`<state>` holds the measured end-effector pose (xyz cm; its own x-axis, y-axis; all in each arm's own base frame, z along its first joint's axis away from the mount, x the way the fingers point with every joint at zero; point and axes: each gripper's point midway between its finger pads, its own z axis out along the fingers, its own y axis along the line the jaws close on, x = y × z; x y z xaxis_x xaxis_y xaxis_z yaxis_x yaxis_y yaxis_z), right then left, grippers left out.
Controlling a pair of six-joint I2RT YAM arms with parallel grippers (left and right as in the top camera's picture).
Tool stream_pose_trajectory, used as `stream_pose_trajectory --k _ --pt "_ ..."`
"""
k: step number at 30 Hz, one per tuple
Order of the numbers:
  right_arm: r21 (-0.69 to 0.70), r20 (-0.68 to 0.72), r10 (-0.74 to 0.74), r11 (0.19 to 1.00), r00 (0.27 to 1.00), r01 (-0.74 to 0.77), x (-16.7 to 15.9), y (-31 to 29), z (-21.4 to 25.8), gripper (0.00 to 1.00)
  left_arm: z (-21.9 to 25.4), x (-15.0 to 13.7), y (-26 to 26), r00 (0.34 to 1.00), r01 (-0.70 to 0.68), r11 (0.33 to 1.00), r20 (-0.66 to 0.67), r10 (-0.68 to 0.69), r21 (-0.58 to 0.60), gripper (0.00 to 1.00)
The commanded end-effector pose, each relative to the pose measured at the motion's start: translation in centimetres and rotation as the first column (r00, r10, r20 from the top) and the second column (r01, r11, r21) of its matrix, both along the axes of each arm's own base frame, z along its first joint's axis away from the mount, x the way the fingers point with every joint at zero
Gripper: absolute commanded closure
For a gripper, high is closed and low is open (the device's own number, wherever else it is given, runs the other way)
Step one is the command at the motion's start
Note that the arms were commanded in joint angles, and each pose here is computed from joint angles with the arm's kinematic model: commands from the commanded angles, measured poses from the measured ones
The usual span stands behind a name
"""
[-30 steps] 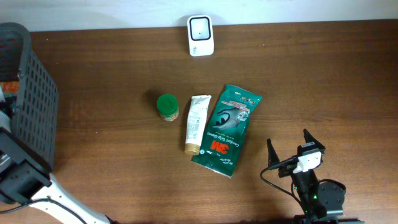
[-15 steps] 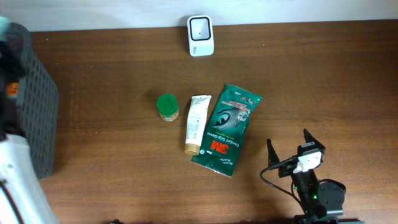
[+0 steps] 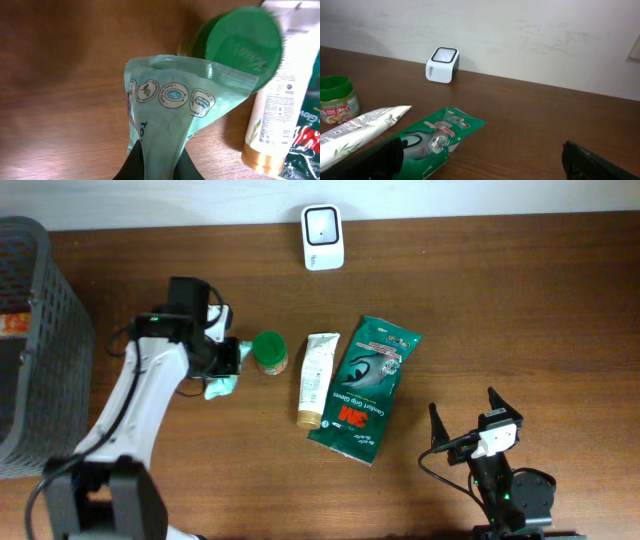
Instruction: Scan the item barcode
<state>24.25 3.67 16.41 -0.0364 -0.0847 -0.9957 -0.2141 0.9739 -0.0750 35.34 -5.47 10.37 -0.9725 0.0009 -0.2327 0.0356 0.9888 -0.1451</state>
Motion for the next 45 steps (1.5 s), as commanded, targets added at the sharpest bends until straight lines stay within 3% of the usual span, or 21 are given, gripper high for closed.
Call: stream_pose_trajectory --k 1,3,8,9,12,13,20,24,26,28,32,34,36,39,42,45 --pt "-0.003 -0.002 0.001 1.000 1.000 -0.001 0.0 0.0 -0.3 0.02 -2.7 -0.3 -0.3 0.972 -0.207 0.978 -0.115 0.203 -0.030 1.00" --pt "-0.003 -0.002 0.001 1.000 1.000 -0.001 0.0 0.0 -0.3 0.02 -3.8 -0.7 -0.4 0.937 -0.312 0.950 -0.176 0.303 -0.024 1.00" --pt "-0.003 -0.002 0.001 1.000 1.000 -0.001 0.0 0.0 -0.3 0.02 -5.8 -1.5 -2.8 0.940 -0.260 0.966 -0.230 0.252 -0.005 1.00" --pt "-0.003 -0.002 0.001 1.000 1.000 -0.001 0.0 0.0 -0.3 0.02 -5.8 -1.5 -3.1 0.943 -0.250 0.968 -0.229 0.243 -0.005 0.95" --pt "-0.003 -0.002 0.001 1.000 1.000 -0.001 0.0 0.0 -0.3 0.02 -5.8 -1.3 -3.1 0.945 -0.250 0.968 -0.220 0.242 -0.008 0.18" --pt "-0.003 -0.002 0.001 1.000 1.000 -0.001 0.0 0.0 -0.3 0.02 -5.8 -1.2 -3.2 0.946 -0.250 0.968 -0.217 0.242 -0.010 0.04" --pt "-0.003 -0.002 0.001 1.000 1.000 -0.001 0.0 0.0 -0.3 0.02 -2.6 1.3 -1.9 0.980 -0.153 0.987 -0.124 0.157 0.038 0.01" --pt "-0.003 -0.002 0.001 1.000 1.000 -0.001 0.0 0.0 -0.3 0.02 6.5 5.3 1.2 0.989 -0.148 0.988 0.031 0.146 0.054 0.01" --pt "-0.003 -0.002 0.001 1.000 1.000 -0.001 0.0 0.0 -0.3 0.01 13.2 7.4 3.4 0.971 -0.168 0.985 0.179 0.159 0.037 0.01" --pt "-0.003 -0.002 0.001 1.000 1.000 -0.001 0.0 0.0 -0.3 0.02 18.3 9.0 5.9 0.932 -0.188 0.981 0.325 0.162 0.049 0.01" --pt "-0.003 -0.002 0.001 1.000 1.000 -0.001 0.0 0.0 -0.3 0.02 28.2 9.8 15.5 0.733 -0.425 0.905 0.597 0.326 0.027 0.01" --pt "-0.003 -0.002 0.001 1.000 1.000 -0.001 0.0 0.0 -0.3 0.02 29.9 9.0 20.9 0.642 -0.536 0.844 0.648 0.410 -0.003 0.00" --pt "-0.003 -0.002 0.001 1.000 1.000 -0.001 0.0 0.0 -0.3 0.02 29.8 7.6 26.4 0.557 -0.649 0.759 0.654 0.512 -0.041 0.02" --pt "-0.003 -0.002 0.001 1.000 1.000 -0.001 0.0 0.0 -0.3 0.02 25.4 5.6 34.4 0.477 -0.788 0.613 0.573 0.667 -0.057 0.11" --pt "-0.003 -0.002 0.001 1.000 1.000 -0.001 0.0 0.0 -0.3 0.02 17.8 5.3 38.5 0.498 -0.834 0.551 0.427 0.755 0.000 0.27" --pt "-0.003 -0.002 0.001 1.000 1.000 -0.001 0.0 0.0 -0.3 0.02 9.5 5.5 41.0 0.518 -0.853 0.510 0.301 0.801 0.110 0.26"
